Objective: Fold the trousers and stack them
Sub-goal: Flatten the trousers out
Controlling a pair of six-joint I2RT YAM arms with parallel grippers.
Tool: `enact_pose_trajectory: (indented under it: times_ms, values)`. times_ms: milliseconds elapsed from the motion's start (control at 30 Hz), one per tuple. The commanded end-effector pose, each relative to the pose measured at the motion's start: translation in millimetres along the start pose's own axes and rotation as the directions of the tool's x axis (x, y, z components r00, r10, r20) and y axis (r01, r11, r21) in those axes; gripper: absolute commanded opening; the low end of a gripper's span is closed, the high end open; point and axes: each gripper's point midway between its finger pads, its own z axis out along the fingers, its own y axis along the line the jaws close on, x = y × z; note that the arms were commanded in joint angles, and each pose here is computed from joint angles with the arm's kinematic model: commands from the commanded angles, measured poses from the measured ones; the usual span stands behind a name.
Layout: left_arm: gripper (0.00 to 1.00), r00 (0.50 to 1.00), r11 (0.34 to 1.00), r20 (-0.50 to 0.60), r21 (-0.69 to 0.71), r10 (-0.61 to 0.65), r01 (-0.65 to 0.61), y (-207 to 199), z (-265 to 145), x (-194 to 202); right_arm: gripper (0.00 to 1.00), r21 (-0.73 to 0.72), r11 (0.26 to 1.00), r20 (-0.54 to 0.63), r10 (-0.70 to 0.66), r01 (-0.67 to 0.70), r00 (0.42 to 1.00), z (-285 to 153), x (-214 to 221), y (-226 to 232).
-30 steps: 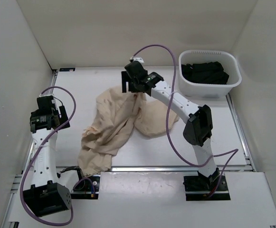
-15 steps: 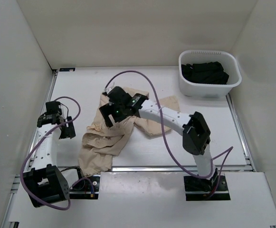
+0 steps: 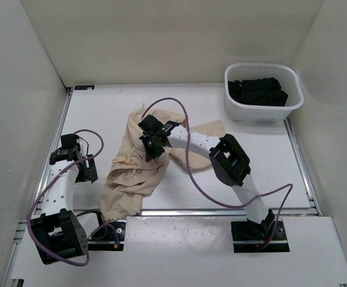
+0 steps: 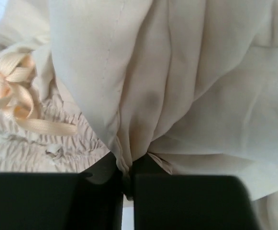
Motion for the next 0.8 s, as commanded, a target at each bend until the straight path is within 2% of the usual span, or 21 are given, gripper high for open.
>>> enact_pose_trajectory:
  times_ms: [0, 33, 67, 133, 167, 233, 267, 367, 400, 467, 500, 533, 567, 600, 633, 700, 733, 767]
  values:
    - [1.0, 1.0, 1.0, 0.019, 0.003, -0.009, 0.009, 1, -3, -1, 0.0, -0.036, 0.999, 0.117, 0.011, -0.007, 0.993, -47, -30, 11]
    - [1.0, 1.0, 1.0, 0.019, 0.003, -0.009, 0.009, 1, -3, -1, 0.0, -0.035, 0.999, 0.185, 0.032, -0.025, 0.982, -83, -45, 8]
    - [1.0, 1.0, 1.0, 0.028, 0.003, -0.011, 0.011, 1, -5, -2, 0.0, -0.01, 0.999, 0.212, 0.039, -0.038, 0.976, -100, -46, -1]
    - [1.0, 1.0, 1.0, 0.028, 0.014, -0.012, 0.011, -1, -5, -2, 0.0, 0.074, 0.993, 0.241, 0.073, -0.093, 0.968, -130, -40, -35]
    - [1.0, 1.0, 1.0, 0.028, 0.014, -0.012, 0.011, -1, -5, -2, 0.0, 0.14, 0.982, 0.256, 0.087, -0.126, 0.963, -164, -32, -53]
    - [1.0, 1.0, 0.999, 0.018, 0.032, -0.009, 0.008, -4, -4, -4, 0.0, 0.222, 0.956, 0.238, 0.139, -0.193, 0.961, -197, -17, -93]
    - [1.0, 1.0, 0.999, 0.028, 0.041, -0.011, 0.01, -5, -6, -7, 0.0, 0.277, 0.935, 0.179, 0.174, -0.219, 0.968, -222, 10, -109]
    - [1.0, 0.999, 0.994, 0.046, 0.111, -0.007, 0.002, -17, -16, -22, 0.04, 0.453, 0.845, 0.151, 0.241, -0.284, 0.959, -273, 50, -172]
    - [1.0, 0.998, 0.991, 0.061, 0.137, -0.011, 0.002, -20, -20, -27, 0.07, 0.532, 0.796, 0.107, 0.275, -0.289, 0.955, -289, 74, -192]
    - [1.0, 0.997, 0.978, 0.078, 0.207, 0.018, -0.034, -36, -29, -33, 0.59, 0.688, 0.625, 0.187, 0.339, -0.37, 0.922, -333, 96, -252]
    - [1.0, 0.996, 0.973, 0.085, 0.224, 0.028, -0.047, -41, -34, -38, 0.77, 0.711, 0.583, 0.206, 0.363, -0.393, 0.909, -337, 104, -272]
    - [1.0, 0.996, 0.969, 0.078, 0.24, 0.045, -0.062, -46, -35, -34, 0.94, 0.711, 0.527, 0.26, 0.417, -0.465, 0.871, -350, 111, -300]
    - [1.0, 0.994, 0.96, 0.072, 0.26, 0.083, -0.099, -56, -36, -36, 0.99, 0.695, 0.541, 0.27, 0.415, -0.474, 0.869, -353, 109, -311]
    - [1.0, 0.992, 0.956, 0.059, 0.267, 0.109, -0.121, -61, -35, -32, 0.99, 0.663, 0.53, 0.307, 0.451, -0.528, 0.838, -355, 109, -321]
    - [1.0, 0.989, 0.951, 0.04, 0.274, 0.141, -0.146, -66, -31, -25, 0.99, 0.622, 0.558, 0.327, 0.452, -0.549, 0.83, -357, 97, -317]
    - [1.0, 0.974, 0.936, 0.019, 0.273, 0.227, -0.223, -79, -27, -14, 0.99, 0.566, 0.55, 0.38, 0.488, -0.615, 0.786, -355, 91, -310]
    - [1.0, 0.965, 0.931, -0.017, 0.27, 0.261, -0.247, -82, -20, -1, 0.99, 0.51, 0.563, 0.43, 0.488, -0.65, 0.76, -357, 87, -302]
    - [1.0, 0.958, 0.923, -0.026, 0.275, 0.285, -0.267, -85, -18, 5, 0.99, 0.467, 0.535, 0.421, 0.565, -0.704, 0.709, -335, 104, -296]
